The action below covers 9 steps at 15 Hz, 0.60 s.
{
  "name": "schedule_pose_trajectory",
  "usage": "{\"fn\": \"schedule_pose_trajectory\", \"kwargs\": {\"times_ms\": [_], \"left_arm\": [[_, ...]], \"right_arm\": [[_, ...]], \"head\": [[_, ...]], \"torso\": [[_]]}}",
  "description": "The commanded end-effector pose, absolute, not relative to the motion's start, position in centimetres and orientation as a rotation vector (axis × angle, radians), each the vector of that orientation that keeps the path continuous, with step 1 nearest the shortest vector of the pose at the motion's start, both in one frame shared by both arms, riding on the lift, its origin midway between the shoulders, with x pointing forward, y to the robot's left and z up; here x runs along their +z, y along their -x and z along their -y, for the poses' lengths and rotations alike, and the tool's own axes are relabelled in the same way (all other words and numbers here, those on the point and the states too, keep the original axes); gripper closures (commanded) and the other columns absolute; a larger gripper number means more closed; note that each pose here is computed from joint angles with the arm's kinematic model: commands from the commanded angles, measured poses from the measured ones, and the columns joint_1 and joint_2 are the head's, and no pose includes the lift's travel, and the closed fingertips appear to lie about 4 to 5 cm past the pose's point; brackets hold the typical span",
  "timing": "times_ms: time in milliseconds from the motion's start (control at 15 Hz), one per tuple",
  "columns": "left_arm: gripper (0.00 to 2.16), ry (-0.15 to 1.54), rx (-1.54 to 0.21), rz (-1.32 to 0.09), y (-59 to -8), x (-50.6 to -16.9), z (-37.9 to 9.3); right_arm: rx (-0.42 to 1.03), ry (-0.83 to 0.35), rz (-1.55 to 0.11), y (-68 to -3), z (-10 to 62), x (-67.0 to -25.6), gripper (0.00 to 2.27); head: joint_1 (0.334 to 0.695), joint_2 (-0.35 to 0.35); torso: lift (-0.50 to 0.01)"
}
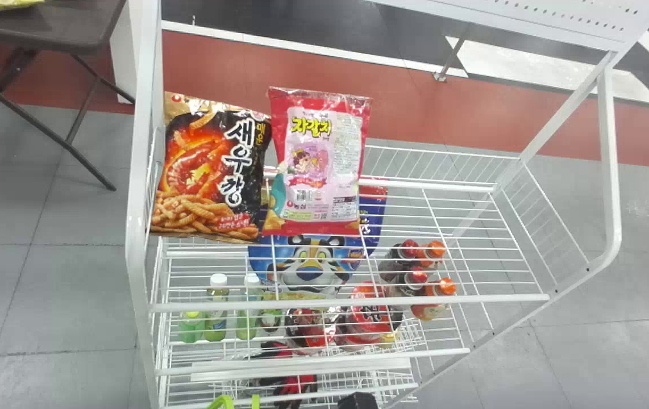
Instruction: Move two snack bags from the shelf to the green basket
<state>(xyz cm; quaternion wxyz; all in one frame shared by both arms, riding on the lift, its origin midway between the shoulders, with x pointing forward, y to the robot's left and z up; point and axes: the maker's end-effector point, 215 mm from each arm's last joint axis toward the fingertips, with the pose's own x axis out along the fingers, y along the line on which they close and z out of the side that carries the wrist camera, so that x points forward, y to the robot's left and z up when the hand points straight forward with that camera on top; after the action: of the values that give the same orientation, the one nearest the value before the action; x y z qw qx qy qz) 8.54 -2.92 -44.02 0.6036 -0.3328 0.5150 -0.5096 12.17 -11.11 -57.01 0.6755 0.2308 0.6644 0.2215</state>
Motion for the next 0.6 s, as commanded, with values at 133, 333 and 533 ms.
{"fn": "schedule_pose_trajectory", "kwargs": {"times_ms": [133,333,533], "left_arm": [[2.15,0.768,-1.179,-1.195,-8.5,-44.1,3.0],[2.15,0.764,-1.181,-1.196,-8.4,-44.1,3.1],[2.15,0.763,-1.181,-1.195,-8.5,-44.1,3.1]], "right_arm": [[0.413,-0.455,-1.416,-13.9,15.2,-54.2,0.03],[0.394,-0.419,-1.291,-17.4,17.1,-50.5,0.05],[0.441,-0.432,-1.195,-18.6,17.0,-46.6,0.05]], "head": [[0.695,-0.350],[0.695,-0.350],[0.695,-0.350]], "torso": [[-0.016],[-0.016],[-0.016]]}}
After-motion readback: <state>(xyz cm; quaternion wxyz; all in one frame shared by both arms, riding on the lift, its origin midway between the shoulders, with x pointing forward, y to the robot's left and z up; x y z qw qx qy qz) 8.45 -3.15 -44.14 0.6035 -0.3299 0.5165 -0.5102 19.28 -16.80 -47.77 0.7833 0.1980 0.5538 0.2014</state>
